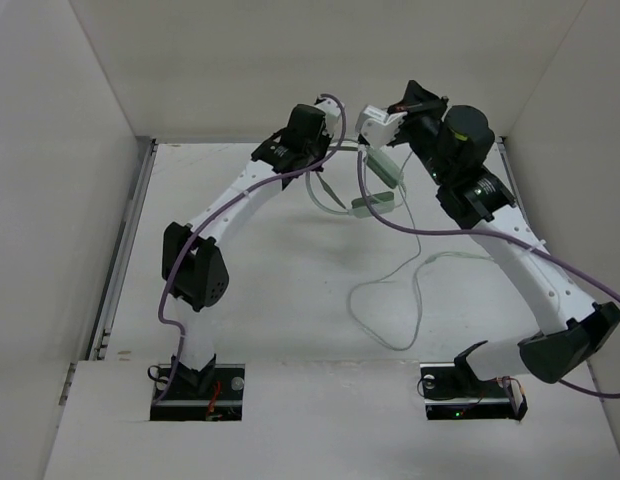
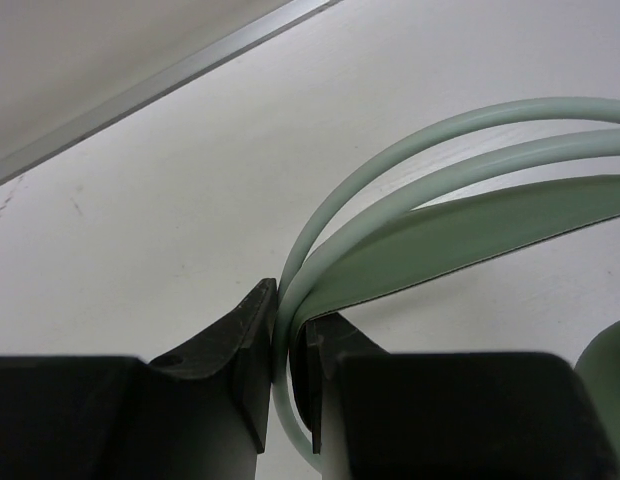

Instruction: Wrap the headphones

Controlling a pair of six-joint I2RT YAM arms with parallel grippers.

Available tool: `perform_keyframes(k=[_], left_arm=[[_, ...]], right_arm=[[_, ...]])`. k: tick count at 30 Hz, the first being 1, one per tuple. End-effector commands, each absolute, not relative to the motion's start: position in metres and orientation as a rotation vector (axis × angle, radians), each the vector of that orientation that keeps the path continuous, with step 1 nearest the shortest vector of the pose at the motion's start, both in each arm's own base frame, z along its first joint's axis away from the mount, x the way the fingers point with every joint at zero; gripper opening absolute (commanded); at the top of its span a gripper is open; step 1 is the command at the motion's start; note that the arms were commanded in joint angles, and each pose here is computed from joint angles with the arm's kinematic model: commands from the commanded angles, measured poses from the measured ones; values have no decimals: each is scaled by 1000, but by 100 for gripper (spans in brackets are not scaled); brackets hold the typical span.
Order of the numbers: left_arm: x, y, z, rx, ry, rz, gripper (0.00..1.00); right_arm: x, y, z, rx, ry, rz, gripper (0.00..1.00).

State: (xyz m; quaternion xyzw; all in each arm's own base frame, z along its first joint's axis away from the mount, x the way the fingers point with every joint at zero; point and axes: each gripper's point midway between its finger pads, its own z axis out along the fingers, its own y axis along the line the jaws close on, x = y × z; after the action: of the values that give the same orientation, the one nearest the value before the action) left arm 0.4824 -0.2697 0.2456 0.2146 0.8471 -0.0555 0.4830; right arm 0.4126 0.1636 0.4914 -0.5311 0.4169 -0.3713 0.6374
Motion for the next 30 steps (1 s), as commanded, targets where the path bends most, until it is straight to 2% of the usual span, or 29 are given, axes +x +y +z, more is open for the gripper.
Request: perform_keyframes(k=[1, 6, 11, 21, 30], left_arm=[[466, -284, 301, 516, 1928, -248, 0], [430, -289, 327, 572, 1868, -310, 0], [408, -282, 337, 641, 1831, -308, 0], [416, -271, 314, 693, 1863, -244, 0], [378, -319, 359, 745, 1748, -449, 0]], right_arm=[[419, 137, 545, -1018, 887, -890, 0], [462, 75, 507, -938, 1089, -871, 0], [481, 37, 477, -915, 1199, -857, 0], [459, 70, 506, -964, 1088, -802, 0], [489, 80, 452, -971, 1222, -689, 0]])
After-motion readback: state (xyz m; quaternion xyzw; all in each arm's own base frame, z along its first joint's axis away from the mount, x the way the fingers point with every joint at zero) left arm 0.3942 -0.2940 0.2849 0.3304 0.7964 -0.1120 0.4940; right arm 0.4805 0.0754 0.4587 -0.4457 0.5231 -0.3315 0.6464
